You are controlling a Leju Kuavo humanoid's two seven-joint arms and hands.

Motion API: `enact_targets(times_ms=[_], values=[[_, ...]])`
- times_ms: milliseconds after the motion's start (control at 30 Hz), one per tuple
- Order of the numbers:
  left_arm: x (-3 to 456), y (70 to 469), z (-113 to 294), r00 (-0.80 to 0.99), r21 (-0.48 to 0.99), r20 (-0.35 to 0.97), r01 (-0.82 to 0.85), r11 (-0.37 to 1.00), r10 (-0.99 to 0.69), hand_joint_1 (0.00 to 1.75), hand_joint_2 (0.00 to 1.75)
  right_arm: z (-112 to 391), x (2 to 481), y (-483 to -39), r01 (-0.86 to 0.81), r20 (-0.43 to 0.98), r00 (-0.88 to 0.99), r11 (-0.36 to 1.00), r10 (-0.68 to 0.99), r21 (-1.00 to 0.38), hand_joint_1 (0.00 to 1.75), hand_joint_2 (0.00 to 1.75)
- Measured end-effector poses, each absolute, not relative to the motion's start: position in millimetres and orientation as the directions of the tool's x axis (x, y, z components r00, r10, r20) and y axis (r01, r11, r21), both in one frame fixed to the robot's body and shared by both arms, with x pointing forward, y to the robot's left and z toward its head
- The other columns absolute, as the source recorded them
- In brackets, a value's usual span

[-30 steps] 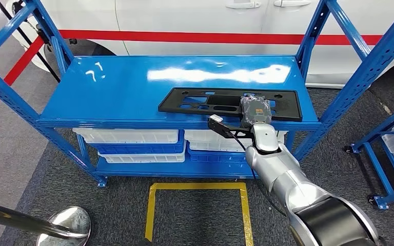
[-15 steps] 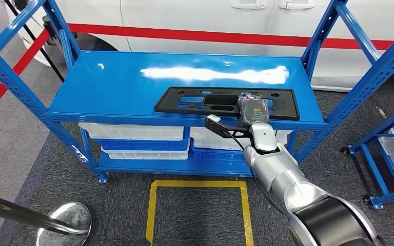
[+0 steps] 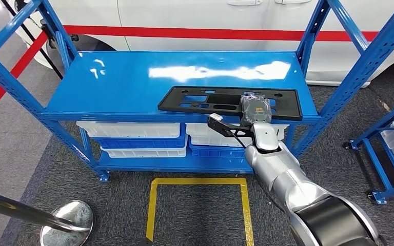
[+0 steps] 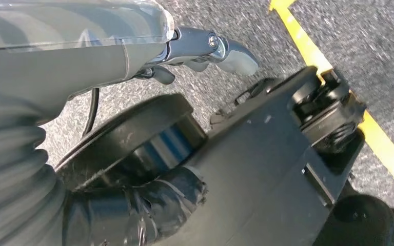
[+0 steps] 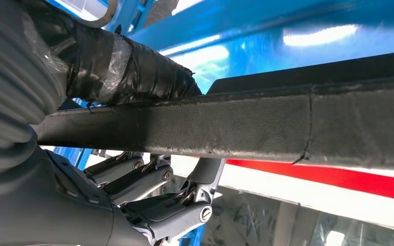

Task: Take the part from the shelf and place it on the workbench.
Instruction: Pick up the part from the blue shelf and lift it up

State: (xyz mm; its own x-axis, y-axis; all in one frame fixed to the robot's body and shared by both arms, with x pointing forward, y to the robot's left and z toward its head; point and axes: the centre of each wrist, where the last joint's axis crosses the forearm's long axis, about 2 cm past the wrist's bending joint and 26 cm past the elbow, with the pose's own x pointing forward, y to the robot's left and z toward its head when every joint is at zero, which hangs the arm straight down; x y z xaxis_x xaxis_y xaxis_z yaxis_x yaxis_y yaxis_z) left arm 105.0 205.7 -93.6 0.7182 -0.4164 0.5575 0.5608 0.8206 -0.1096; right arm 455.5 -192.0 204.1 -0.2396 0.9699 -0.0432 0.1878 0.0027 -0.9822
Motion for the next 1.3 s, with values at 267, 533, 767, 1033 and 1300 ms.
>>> enact_targets(times_ms=[267, 533, 767, 1033, 1300], values=[[105.3, 205.7, -93.5, 0.718, -0.103, 0.556, 0.56, 0.822, -0.419, 0.0, 1.75, 206.0, 456.4, -192.2, 0.193, -0.043, -0.234, 0.003, 0.971, -0.981, 1.75, 1.75], [105.6, 205.2, -93.4, 0.719, -0.101, 0.553, 0.56, 0.822, -0.421, 0.0, 1.75, 202.3, 455.1, -194.1, 0.185, -0.042, -0.226, 0.0, 0.973, -0.983, 1.75, 1.75], [106.1, 204.2, -93.1, 0.72, -0.102, 0.551, 0.559, 0.823, -0.421, 0.0, 1.75, 205.3, 456.6, -194.7, 0.192, -0.044, -0.224, 0.0, 0.974, -0.981, 1.75, 1.75], [106.9, 204.3, -92.9, 0.722, -0.102, 0.551, 0.556, 0.825, -0.418, 0.0, 1.75, 203.2, 455.5, -193.8, 0.188, -0.042, -0.224, 0.001, 0.974, -0.982, 1.75, 1.75], [109.5, 204.9, -92.4, 0.718, -0.097, 0.556, 0.556, 0.826, -0.418, 0.0, 1.75, 204.4, 456.2, -194.7, 0.19, -0.043, -0.224, 0.0, 0.974, -0.982, 1.75, 1.75]])
